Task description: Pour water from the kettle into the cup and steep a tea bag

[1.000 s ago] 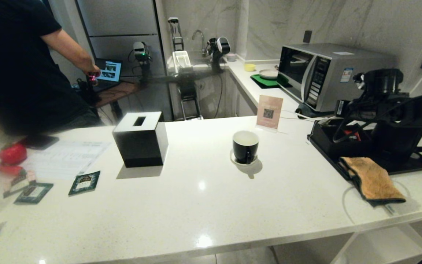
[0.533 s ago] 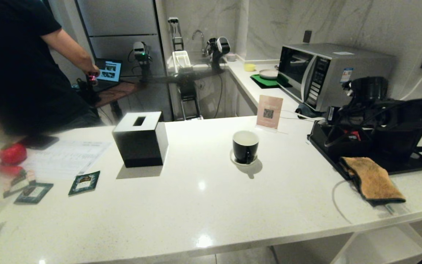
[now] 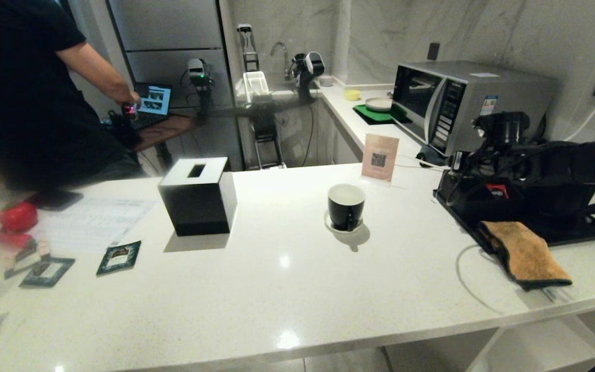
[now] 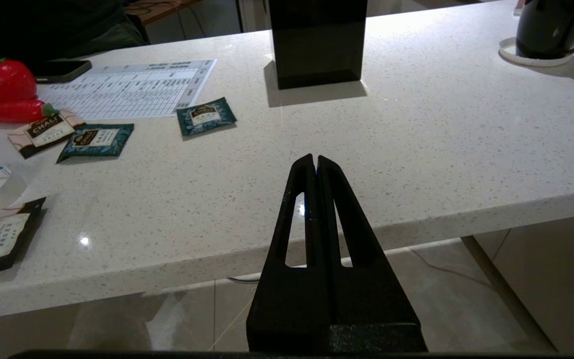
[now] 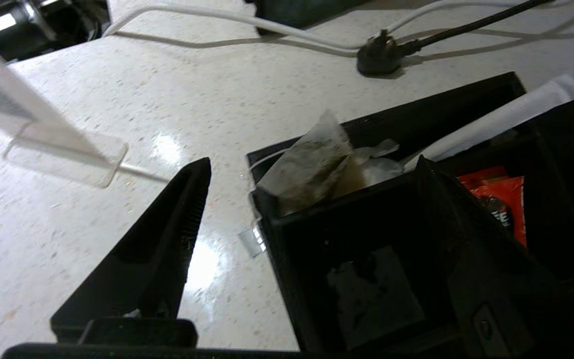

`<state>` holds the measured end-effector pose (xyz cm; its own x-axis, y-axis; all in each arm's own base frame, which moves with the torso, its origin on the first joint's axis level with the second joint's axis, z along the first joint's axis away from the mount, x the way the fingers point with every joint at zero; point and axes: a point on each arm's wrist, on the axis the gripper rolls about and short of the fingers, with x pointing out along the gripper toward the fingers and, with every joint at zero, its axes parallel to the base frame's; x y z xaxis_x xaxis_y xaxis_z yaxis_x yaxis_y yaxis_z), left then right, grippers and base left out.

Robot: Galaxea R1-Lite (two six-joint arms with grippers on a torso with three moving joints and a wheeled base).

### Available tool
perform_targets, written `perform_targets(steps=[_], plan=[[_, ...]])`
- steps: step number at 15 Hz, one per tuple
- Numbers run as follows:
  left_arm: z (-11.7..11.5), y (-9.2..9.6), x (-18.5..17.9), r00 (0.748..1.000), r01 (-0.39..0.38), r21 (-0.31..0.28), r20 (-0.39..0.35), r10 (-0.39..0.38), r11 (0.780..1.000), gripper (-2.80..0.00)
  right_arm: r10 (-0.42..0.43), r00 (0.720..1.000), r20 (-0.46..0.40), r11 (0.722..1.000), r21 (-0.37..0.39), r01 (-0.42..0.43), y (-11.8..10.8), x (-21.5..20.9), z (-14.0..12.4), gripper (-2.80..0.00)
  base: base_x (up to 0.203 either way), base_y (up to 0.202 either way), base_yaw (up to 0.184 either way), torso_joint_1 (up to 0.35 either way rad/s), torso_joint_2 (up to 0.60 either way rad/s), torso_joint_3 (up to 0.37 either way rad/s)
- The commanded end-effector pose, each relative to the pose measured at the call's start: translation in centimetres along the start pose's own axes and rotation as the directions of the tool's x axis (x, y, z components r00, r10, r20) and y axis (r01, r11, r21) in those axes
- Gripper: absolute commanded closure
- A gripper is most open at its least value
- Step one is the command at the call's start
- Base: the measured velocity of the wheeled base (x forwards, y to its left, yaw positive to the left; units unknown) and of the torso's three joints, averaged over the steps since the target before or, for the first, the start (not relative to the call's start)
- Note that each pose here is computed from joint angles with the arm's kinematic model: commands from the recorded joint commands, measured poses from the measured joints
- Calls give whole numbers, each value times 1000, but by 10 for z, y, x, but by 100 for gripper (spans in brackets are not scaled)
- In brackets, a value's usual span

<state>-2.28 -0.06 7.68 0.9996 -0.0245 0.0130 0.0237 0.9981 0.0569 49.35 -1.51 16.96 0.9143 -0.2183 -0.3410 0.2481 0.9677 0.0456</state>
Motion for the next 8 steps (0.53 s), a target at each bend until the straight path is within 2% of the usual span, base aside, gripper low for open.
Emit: perform_targets(steps=[1,8], plan=[[0,0,0,1000,0,0,-1,0,1000,0,-14,1000,7,1000,2,14,1,9,-4,-280,0,0,0,0,0,0],[0,0,0,1000,0,0,-1,0,1000,0,-22,1000,3,1000,0,22,2,22,-13,-280,0,0,0,0,0,0]])
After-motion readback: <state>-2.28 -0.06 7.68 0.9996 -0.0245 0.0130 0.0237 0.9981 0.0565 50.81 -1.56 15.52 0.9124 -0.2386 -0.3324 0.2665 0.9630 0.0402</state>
